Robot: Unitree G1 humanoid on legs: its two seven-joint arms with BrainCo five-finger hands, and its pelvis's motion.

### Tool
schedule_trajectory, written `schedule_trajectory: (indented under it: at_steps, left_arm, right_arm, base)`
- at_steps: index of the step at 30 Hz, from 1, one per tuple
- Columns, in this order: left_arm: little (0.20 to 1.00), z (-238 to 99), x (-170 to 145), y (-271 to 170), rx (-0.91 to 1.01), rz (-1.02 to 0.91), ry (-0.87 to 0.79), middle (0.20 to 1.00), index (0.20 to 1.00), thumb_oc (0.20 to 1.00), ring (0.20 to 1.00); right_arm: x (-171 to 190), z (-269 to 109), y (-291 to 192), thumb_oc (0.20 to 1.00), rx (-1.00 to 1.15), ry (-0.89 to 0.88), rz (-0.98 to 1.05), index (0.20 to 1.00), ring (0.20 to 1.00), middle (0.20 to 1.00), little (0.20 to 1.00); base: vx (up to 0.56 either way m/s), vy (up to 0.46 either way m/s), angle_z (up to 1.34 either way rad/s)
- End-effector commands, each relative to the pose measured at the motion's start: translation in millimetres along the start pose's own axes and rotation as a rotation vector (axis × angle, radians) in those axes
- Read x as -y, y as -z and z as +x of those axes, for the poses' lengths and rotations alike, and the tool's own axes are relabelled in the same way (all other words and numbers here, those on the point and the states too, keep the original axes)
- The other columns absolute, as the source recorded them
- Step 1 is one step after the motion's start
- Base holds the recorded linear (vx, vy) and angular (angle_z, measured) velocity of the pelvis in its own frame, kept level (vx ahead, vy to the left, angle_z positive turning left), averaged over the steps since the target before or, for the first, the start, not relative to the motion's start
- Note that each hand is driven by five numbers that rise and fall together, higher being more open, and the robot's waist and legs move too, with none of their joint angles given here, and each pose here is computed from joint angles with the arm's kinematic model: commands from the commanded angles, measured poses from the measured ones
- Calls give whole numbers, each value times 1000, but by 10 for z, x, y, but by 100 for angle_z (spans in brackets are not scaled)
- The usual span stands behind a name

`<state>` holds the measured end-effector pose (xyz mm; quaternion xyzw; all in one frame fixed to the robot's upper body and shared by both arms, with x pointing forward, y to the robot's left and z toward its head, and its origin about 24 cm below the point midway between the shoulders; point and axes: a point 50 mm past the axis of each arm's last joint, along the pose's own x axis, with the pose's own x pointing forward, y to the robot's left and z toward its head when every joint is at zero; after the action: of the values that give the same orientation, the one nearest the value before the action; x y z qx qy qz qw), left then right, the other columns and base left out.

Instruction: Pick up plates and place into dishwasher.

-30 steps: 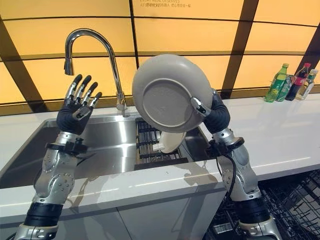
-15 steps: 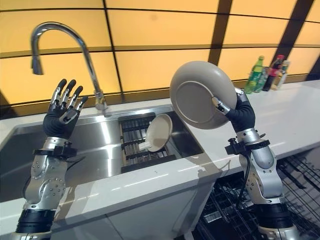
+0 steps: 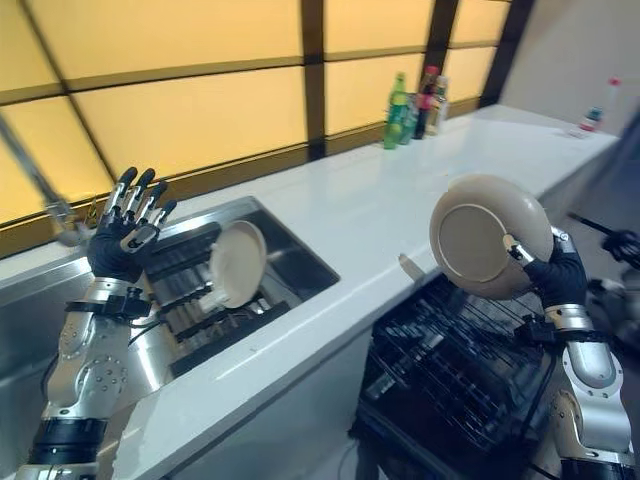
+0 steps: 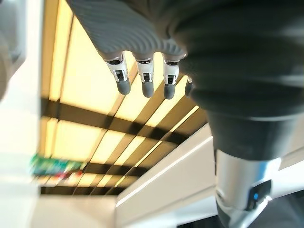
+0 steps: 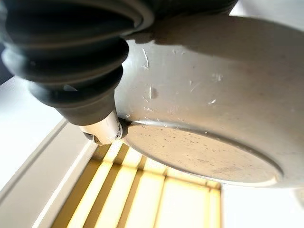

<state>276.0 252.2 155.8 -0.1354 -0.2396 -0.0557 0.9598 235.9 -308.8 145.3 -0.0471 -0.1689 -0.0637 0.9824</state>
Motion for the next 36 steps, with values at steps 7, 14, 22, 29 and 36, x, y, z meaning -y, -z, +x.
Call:
schedule_trajectory:
  at_steps: [7, 14, 22, 29, 36]
  left_arm:
    - [1000, 71, -231, -353, 137, 116, -35, 1000, 1000, 1000, 1000]
    - [1000, 57, -332, -458, 171, 151, -86, 1000, 1000, 1000, 1000]
    - [1000, -93, -391, -310, 122, 135, -152, 1000, 1000, 1000, 1000]
    - [1000, -394, -598, -314, 94, 172, -249, 1000, 1000, 1000, 1000]
    - [1000, -319, -546, -261, 82, 142, -232, 1000, 1000, 1000, 1000]
  right_arm:
    - [127, 13, 62, 200, 16, 28, 41, 200, 200, 200, 200]
    - [-46, 86, 354, 200, -118, -86, 48, 200, 200, 200, 200]
    - [48, 123, 536, 200, -307, -191, -47, 200, 200, 200, 200]
    - [7, 83, 741, 200, -465, -350, -87, 200, 200, 200, 200]
    - [113, -179, 1001, 200, -657, -465, -80, 200, 200, 200, 200]
  base:
    - [-153, -139, -59]
    - [-118, -257, -30]
    - [-47, -201, -9]
    - [28, -45, -34]
    - [58, 74, -29]
